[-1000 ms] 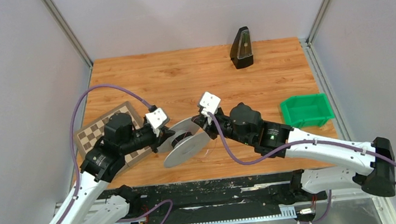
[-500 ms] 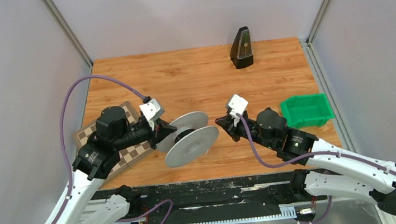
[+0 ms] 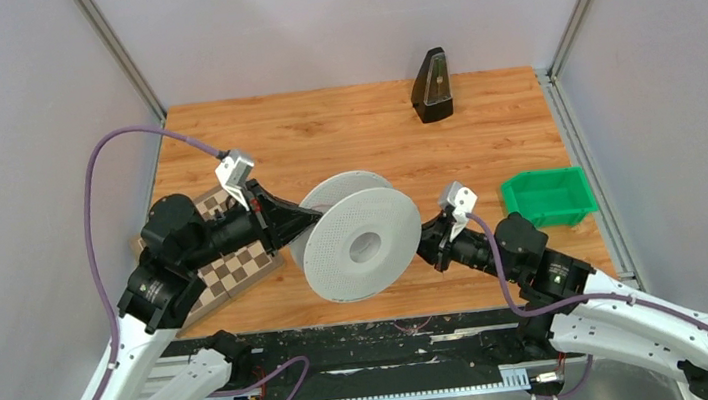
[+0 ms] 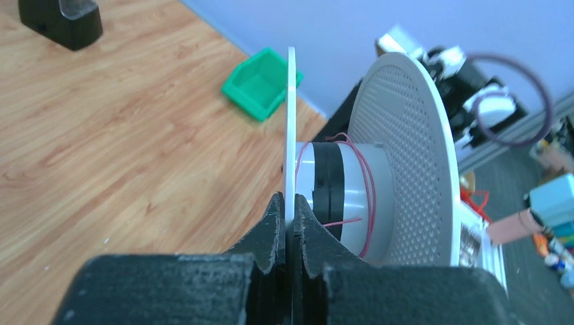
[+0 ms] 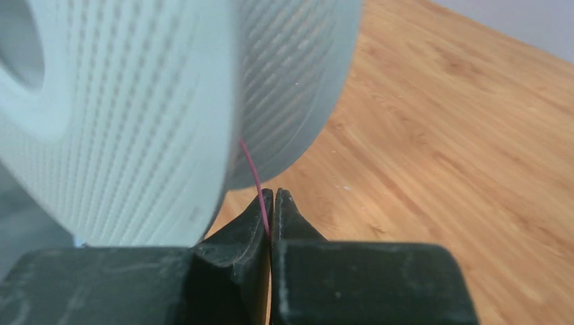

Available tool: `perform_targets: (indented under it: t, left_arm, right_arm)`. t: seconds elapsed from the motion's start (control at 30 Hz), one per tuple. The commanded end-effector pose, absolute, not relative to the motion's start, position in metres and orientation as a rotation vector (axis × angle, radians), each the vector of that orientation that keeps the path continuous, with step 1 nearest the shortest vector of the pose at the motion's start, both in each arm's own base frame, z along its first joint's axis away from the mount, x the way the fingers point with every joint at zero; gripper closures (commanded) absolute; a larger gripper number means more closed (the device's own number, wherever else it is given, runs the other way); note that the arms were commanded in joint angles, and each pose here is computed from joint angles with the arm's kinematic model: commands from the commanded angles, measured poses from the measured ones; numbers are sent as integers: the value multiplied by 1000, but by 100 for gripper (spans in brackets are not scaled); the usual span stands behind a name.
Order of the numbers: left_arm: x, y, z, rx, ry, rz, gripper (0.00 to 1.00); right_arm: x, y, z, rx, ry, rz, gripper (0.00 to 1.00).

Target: Wrap the cables

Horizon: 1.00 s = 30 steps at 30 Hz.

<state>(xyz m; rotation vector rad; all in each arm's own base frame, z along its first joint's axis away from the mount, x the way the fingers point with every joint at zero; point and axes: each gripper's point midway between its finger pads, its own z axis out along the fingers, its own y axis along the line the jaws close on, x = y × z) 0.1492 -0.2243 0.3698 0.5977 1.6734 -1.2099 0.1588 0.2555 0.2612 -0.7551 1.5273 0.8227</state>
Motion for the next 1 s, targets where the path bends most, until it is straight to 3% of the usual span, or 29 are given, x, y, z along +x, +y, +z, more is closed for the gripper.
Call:
perform_targets:
  t: [0.0, 0.4, 0.73, 0.97]
  left_arm:
    - [155, -212, 439, 355, 1421, -1298, 100]
    - [182, -191, 436, 61, 1418, -1256, 100]
    - [215, -168, 419, -142, 1444, -1102, 100]
    - [227, -163, 409, -198, 1461, -1051, 100]
  right_arm:
    - [130, 273, 277, -711, 1427, 1106, 95]
    - [116, 309, 248, -678, 1445, 1349, 95]
    - [114, 336, 214, -681, 1607, 1264, 92]
    - [109, 346, 203, -694, 1643, 1236, 100]
